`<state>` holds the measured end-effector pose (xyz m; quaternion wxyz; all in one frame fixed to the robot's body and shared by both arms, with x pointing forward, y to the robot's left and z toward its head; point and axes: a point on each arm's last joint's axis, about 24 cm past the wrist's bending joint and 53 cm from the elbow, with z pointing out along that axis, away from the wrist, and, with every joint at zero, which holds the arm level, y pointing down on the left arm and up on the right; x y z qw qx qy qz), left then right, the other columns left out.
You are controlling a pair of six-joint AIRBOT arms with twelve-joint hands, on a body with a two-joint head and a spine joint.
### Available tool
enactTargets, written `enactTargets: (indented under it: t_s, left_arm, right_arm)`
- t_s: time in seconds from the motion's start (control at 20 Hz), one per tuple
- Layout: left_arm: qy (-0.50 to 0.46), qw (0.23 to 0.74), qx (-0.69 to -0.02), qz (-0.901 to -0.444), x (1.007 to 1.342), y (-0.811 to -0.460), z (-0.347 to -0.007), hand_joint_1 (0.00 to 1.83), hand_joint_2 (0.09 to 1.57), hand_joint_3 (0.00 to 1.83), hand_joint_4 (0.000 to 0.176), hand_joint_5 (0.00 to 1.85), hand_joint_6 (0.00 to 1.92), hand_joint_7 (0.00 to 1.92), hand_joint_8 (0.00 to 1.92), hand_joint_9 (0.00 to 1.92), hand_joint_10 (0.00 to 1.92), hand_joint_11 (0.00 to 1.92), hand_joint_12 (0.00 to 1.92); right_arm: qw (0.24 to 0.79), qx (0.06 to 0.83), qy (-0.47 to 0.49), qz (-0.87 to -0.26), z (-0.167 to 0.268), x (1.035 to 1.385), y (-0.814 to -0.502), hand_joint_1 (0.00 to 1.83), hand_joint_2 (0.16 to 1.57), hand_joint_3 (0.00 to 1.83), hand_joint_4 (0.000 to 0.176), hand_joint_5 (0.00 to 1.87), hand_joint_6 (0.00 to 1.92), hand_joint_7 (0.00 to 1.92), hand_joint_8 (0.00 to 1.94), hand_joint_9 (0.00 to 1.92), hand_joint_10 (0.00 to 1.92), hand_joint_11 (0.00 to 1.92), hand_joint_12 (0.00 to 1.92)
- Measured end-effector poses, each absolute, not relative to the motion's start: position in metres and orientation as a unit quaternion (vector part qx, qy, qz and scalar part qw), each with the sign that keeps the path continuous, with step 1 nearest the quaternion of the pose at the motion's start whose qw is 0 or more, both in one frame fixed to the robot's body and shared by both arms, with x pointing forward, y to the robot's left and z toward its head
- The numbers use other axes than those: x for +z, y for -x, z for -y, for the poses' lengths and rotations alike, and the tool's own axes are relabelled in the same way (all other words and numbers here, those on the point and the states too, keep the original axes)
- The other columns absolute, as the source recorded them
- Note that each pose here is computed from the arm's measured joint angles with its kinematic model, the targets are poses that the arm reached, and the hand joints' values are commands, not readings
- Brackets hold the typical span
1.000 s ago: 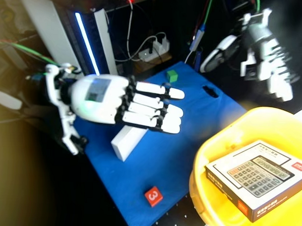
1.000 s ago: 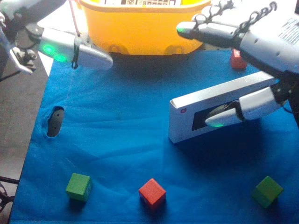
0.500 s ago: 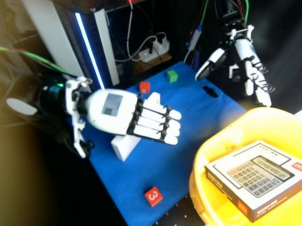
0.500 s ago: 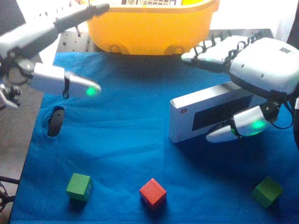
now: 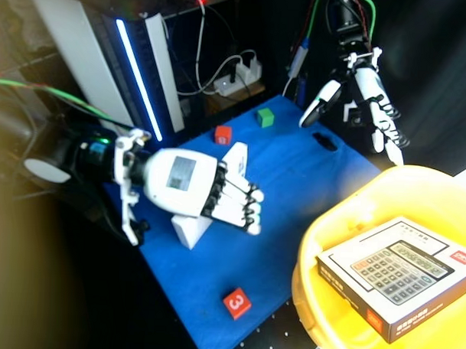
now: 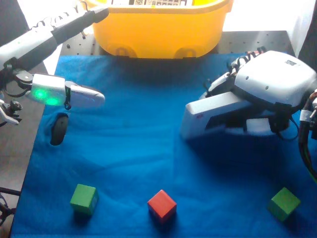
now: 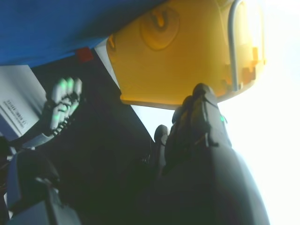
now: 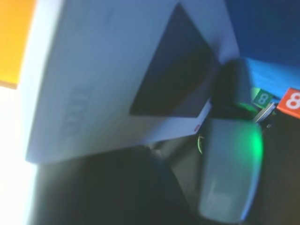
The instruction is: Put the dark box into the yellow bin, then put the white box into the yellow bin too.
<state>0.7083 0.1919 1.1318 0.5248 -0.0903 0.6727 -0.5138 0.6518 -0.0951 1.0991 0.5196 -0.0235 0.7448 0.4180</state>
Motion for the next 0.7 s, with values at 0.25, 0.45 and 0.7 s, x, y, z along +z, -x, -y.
enactTargets:
  t_s: [0.25, 0.45, 0.7]
  left_arm:
    - [0.099, 0.541, -0.520, -0.654, 1.151, -0.709, -0.205, 0.88, 0.74, 0.00, 0.161, 0.01, 0.00, 0.04, 0.01, 0.03, 0.01, 0.00, 0.00]
    - [0.112, 0.572, -0.507, -0.635, 1.171, -0.702, -0.234, 0.83, 0.73, 0.00, 0.138, 0.00, 0.00, 0.02, 0.00, 0.01, 0.00, 0.02, 0.01]
    - [0.129, 0.612, -0.488, -0.609, 1.190, -0.696, -0.274, 0.98, 0.77, 0.01, 0.068, 0.00, 0.00, 0.05, 0.00, 0.02, 0.00, 0.01, 0.00]
  right_arm:
    - [0.521, 0.417, 0.014, -0.745, 0.098, 1.098, -0.656, 1.37, 1.14, 0.00, 0.000, 0.84, 1.11, 0.96, 0.89, 0.88, 1.38, 0.69, 1.27]
    - [0.522, 0.417, 0.011, -0.743, 0.098, 1.101, -0.658, 1.29, 1.09, 0.01, 0.000, 1.00, 0.77, 1.08, 0.98, 0.96, 1.09, 0.76, 1.37]
    - [0.545, 0.440, 0.008, -0.713, 0.089, 1.133, -0.666, 1.28, 1.07, 0.00, 0.000, 1.09, 0.59, 1.11, 1.01, 1.02, 0.97, 0.81, 1.42]
